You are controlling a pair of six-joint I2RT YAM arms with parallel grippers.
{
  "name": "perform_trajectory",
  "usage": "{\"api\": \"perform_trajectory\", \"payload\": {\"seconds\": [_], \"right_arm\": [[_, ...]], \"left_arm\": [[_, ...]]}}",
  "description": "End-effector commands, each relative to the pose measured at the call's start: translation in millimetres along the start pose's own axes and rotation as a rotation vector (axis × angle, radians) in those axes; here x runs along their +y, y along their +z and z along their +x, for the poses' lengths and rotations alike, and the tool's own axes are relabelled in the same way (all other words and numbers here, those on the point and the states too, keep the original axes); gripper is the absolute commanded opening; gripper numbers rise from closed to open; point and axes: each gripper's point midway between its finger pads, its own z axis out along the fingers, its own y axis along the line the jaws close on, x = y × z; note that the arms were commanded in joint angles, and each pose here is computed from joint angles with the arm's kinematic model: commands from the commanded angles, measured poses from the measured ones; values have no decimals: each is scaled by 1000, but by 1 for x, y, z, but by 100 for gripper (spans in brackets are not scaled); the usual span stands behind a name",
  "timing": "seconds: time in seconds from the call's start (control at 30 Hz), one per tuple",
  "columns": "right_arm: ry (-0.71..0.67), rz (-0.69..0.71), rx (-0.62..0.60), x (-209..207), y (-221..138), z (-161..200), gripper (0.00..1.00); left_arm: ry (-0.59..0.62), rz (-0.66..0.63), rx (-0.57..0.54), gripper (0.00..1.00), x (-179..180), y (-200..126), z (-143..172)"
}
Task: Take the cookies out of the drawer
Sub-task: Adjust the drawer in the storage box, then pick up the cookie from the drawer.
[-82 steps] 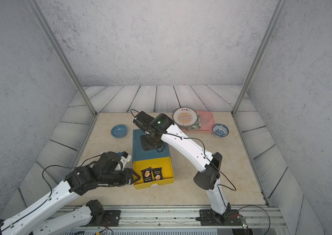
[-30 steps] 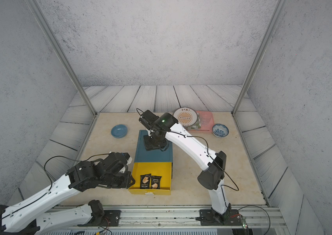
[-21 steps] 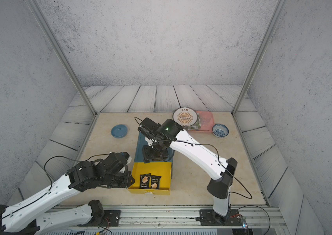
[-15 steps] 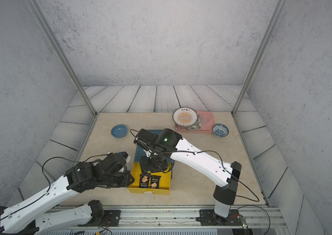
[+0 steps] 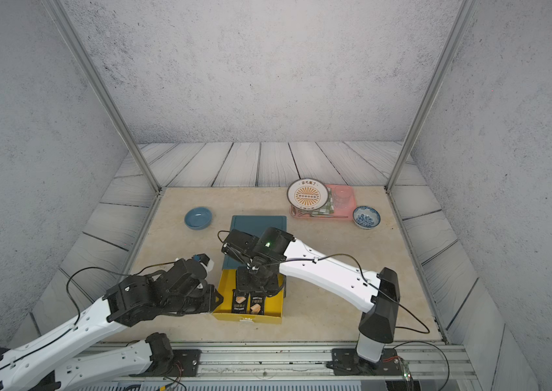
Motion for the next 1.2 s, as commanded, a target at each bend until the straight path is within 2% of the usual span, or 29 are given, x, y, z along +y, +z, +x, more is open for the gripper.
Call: {"api": "perform_trajectory", "payload": {"seconds": [0.0,0.4,0.63,0.93,1.17], "right_arm": [[31,-3,-18,1,2,2,64],[10,111,24,-8,24,10,64],[9,131,7,-12,38,5,59],[3,133,-10,-11,45,0,44],[3,121,-43,-12,43,-3,14]], "left_arm": [[-32,1,-48,16,3,2,-6],[-37,-9,-66,16,8,5,-6],[-41,-9,-64,16,12,7,-3],[-41,-9,-61,17,13,7,-1],[-35,-12,-58,17,15,7,0]]}}
